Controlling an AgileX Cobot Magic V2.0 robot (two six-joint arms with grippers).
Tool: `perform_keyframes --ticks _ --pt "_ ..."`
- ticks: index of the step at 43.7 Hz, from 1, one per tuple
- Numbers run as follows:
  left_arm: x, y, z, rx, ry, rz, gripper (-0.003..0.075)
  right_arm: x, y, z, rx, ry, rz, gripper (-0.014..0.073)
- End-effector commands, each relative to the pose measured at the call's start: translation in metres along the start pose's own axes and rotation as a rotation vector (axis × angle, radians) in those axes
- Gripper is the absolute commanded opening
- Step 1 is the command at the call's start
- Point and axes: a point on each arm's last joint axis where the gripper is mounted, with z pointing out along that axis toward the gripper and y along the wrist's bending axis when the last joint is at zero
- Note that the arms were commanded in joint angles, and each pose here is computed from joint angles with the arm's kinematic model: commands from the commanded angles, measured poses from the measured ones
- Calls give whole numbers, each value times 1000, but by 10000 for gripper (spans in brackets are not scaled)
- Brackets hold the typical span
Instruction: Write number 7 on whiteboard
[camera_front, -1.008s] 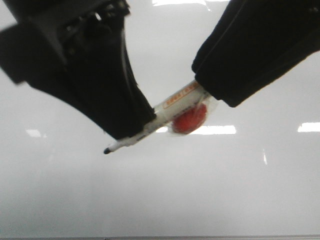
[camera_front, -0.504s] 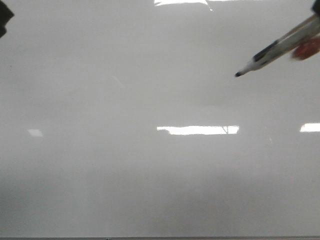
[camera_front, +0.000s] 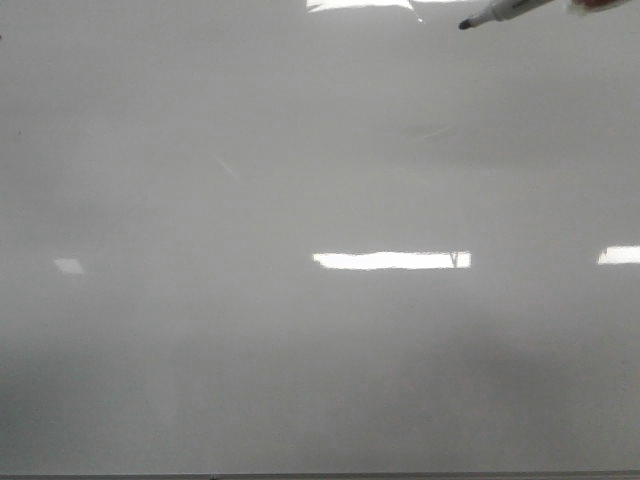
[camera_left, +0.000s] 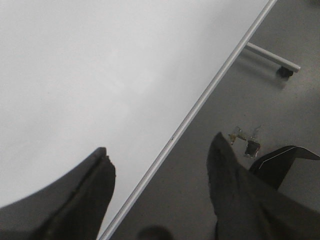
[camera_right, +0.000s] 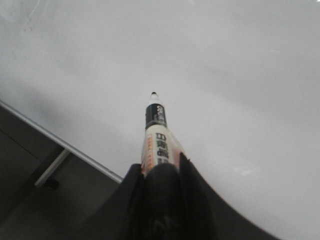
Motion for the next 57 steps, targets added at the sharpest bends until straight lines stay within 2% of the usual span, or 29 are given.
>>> perform_keyframes --ticks 1,25,37,46,52,57 --pt "-11 3 -8 -27 -95 -20 406 -18 -6 9 30 -100 4 -69" --pt "-11 3 -8 -30 -101 -20 406 -64 -33 82 106 -131 17 -69" --pt "-12 3 -8 -30 -102 -20 406 -60 -52 91 172 -75 -22 -67" --pt "-12 3 -8 -30 -102 -20 406 -55 -81 80 250 -31 37 -67" --pt "-12 3 -8 -31 -103 -20 406 -53 -78 81 232 -8 36 -67" --pt "-12 3 -8 -33 -107 -20 406 -39 -73 90 172 106 46 -67"
